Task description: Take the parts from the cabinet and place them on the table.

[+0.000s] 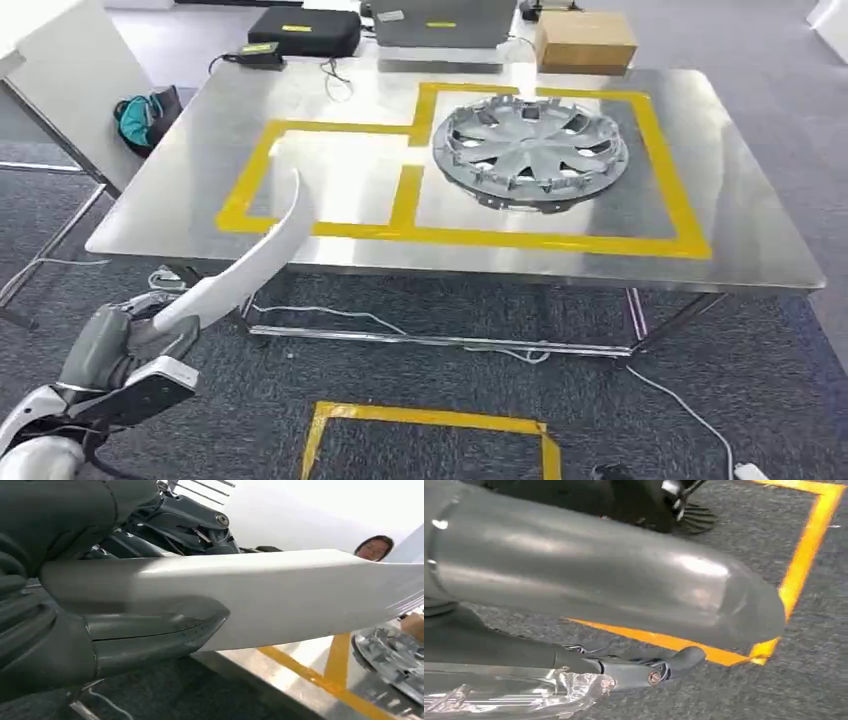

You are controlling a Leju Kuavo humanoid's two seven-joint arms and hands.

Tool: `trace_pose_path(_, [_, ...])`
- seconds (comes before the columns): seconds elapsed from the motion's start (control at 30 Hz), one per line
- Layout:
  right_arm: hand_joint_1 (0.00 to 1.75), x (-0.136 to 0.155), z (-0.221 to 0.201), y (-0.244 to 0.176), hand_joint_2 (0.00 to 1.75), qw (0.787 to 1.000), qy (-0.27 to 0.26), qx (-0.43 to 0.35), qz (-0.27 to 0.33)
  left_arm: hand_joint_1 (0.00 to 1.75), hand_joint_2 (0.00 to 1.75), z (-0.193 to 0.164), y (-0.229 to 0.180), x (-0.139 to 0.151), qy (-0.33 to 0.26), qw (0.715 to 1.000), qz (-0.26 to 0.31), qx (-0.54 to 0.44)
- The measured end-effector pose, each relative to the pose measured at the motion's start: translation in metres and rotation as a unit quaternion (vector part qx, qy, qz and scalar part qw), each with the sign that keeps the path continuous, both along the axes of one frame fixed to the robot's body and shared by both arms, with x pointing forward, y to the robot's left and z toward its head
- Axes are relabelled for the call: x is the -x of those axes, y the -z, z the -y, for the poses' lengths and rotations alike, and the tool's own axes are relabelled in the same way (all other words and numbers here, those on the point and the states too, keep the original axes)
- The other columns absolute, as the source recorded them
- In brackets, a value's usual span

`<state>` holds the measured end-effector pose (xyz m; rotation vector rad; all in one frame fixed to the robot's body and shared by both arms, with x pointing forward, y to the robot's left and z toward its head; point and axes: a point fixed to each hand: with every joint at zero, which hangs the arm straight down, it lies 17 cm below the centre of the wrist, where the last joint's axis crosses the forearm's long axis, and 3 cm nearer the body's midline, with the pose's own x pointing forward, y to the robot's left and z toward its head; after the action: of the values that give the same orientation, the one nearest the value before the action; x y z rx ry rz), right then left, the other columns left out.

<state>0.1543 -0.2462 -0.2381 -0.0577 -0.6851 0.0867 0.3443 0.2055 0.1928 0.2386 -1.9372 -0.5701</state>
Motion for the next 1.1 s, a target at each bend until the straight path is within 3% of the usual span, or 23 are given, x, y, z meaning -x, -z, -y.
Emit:
trace_pose_path(0.4, [0.0,0.004,-0.004,0.001,0.0,1.0,-0.007,-0.005,-0.004,1.75,1.75,-0.002,-0.003,-0.003,-0.004,1.0,0.005,-0.006])
trace_pose_path(0.73, [0.0,0.004,-0.015,0.003,0.0,1.0,-0.017,-0.015,-0.008,1.75,1.75,-0.035,-0.003,-0.022,-0.075,0.997,0.003,-0.03])
trace_pose_path(1.1, [0.0,-0.002,-0.023,0.002,0.0,0.999,-0.032,-0.022,-0.006,1.75,1.75,-0.045,0.006,-0.037,-0.102,0.993,-0.014,-0.065])
